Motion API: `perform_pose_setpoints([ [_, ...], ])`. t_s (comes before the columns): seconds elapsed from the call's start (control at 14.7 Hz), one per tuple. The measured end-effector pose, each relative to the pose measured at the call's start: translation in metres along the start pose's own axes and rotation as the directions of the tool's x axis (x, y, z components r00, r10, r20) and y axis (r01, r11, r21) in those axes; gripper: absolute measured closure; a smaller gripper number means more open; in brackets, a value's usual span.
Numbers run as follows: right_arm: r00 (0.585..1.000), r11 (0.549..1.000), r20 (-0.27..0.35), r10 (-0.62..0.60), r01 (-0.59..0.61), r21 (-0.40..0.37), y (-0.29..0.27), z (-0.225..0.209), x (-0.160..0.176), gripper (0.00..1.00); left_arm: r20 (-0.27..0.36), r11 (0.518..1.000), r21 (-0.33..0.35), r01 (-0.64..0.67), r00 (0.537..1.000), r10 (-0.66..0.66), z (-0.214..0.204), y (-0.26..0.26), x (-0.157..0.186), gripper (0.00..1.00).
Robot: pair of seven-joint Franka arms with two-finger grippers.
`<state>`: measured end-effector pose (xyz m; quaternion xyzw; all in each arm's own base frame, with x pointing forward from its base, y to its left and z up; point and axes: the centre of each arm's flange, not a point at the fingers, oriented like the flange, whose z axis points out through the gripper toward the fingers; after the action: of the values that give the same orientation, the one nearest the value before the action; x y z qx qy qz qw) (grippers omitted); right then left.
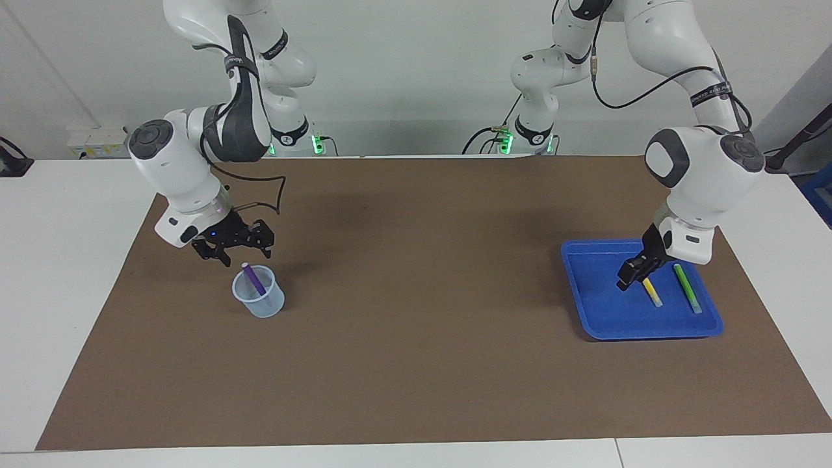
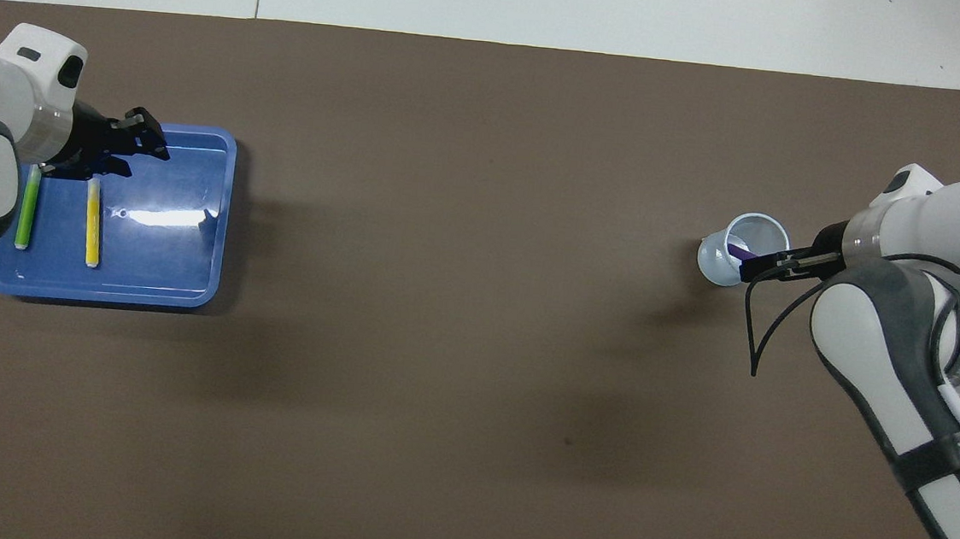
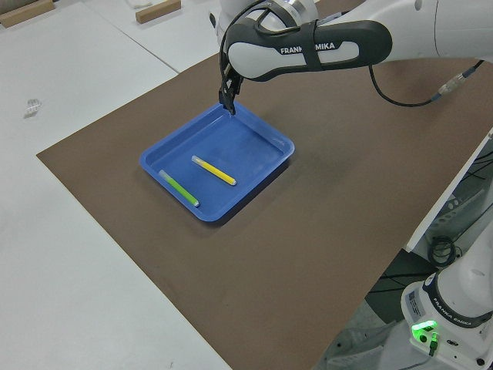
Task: Right arm passes pens to left for tray arrangement
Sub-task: 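Reach the right gripper into the cup while the left gripper moves forward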
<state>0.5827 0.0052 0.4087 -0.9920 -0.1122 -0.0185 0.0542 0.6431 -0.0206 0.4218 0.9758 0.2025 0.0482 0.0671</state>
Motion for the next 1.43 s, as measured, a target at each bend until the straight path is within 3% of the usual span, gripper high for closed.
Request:
perform_pose_setpoints([
  [0.34, 0.972, 0.973, 0.006, -0.233, 0.233, 0.001, 0.001, -0.013, -0.005, 0.05, 0.057, 0.962, -0.074, 0.263, 0.964, -0.259, -0.005, 0.078, -0.039, 0.39],
  [0.61, 0.952, 0.952, 0.001, -0.305, 0.305, -0.035, 0.009, -0.054, -0.021, 0.05, 0.072, 0.927, -0.082, 0.365, 0.930, -0.360, -0.011, 0.116, -0.062, 0.37],
  [0.82, 0.948, 0.948, 0.006, -0.317, 0.317, -0.032, 0.020, -0.041, -0.021, 0.05, 0.073, 0.916, -0.082, 0.392, 0.919, -0.387, -0.012, 0.115, -0.061, 0.28],
  [0.95, 0.947, 0.947, -0.003, -0.320, 0.320, -0.036, 0.022, -0.023, -0.014, 0.11, 0.082, 0.899, -0.081, 0.431, 0.901, -0.425, -0.012, 0.121, -0.065, 0.10],
  [1.02, 0.946, 0.946, -0.003, -0.323, 0.323, -0.034, 0.021, -0.015, -0.010, 0.17, 0.089, 0.890, -0.079, 0.449, 0.893, -0.442, -0.011, 0.130, -0.072, 0.10],
  [1.09, 0.945, 0.945, -0.001, -0.326, 0.326, -0.032, 0.020, -0.008, -0.008, 0.17, 0.098, 0.881, -0.075, 0.467, 0.883, -0.460, -0.010, 0.144, -0.083, 0.03],
  [1.23, 0.945, 0.945, 0.004, -0.327, 0.327, -0.027, 0.020, -0.001, -0.006, 0.35, 0.116, 0.854, -0.068, 0.516, 0.854, -0.507, -0.007, 0.177, -0.112, 0.00],
  [1.43, 0.945, 0.945, 0.002, -0.327, 0.327, -0.029, 0.020, 0.000, -0.006, 0.44, 0.121, 0.808, -0.106, 0.580, 0.814, -0.568, -0.003, 0.211, -0.143, 0.00],
])
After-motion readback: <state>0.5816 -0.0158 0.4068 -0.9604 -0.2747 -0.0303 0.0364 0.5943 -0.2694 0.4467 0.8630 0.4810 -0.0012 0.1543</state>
